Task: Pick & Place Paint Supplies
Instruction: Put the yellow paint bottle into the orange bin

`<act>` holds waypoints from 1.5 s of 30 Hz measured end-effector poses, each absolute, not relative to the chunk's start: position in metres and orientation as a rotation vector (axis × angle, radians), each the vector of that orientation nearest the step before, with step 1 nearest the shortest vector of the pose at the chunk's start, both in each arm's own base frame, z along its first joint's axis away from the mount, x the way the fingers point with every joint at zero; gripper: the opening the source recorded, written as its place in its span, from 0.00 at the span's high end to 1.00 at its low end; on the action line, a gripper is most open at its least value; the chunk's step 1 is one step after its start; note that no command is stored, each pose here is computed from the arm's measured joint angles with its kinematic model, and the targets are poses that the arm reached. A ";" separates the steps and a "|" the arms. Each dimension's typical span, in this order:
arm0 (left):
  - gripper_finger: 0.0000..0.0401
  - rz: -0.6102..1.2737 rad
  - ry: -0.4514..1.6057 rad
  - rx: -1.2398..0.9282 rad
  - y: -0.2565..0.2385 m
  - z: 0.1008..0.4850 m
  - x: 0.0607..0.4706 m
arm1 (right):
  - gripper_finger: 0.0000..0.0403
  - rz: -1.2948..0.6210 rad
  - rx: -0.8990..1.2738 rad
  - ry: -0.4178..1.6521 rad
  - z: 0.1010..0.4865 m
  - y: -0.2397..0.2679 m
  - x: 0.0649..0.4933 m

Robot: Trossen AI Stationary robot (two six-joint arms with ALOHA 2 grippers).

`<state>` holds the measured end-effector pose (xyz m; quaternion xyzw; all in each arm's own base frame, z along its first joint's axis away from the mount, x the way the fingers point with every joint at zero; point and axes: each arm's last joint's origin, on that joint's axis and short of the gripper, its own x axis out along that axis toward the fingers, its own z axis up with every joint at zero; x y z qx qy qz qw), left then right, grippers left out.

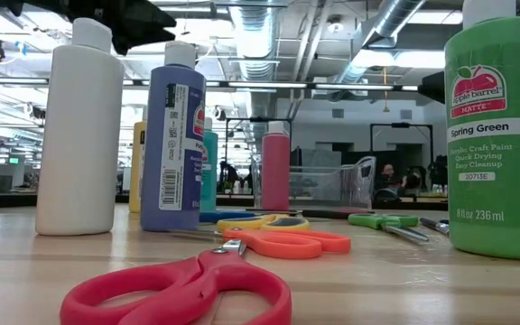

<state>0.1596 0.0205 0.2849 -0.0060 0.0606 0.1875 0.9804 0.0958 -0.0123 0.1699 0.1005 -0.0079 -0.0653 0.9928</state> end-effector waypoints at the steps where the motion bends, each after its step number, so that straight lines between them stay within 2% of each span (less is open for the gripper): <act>1: 0.45 0.397 0.131 -0.010 0.021 0.284 0.159 | 0.79 -0.131 0.202 -0.016 0.170 -0.012 0.096; 5: 0.33 0.457 0.158 -0.003 0.024 0.281 0.158 | 0.78 -0.131 0.202 -0.016 0.170 -0.012 0.096; 9: 0.28 0.498 0.165 -0.024 0.030 0.279 0.157 | 0.78 -0.131 0.201 -0.017 0.170 -0.012 0.096; 14: 0.28 0.568 0.243 -0.041 0.043 0.269 0.160 | 0.78 -0.131 0.200 -0.016 0.170 -0.012 0.096; 24: 0.28 0.548 0.292 -0.092 0.046 0.262 0.163 | 0.78 -0.131 0.199 -0.016 0.170 -0.012 0.096; 37: 0.28 0.544 0.263 -0.088 0.045 0.265 0.159 | 0.78 -0.130 0.200 -0.016 0.170 -0.012 0.096; 45: 0.28 0.523 0.152 -0.069 0.044 0.230 0.157 | 0.78 -0.130 0.202 -0.016 0.170 -0.012 0.096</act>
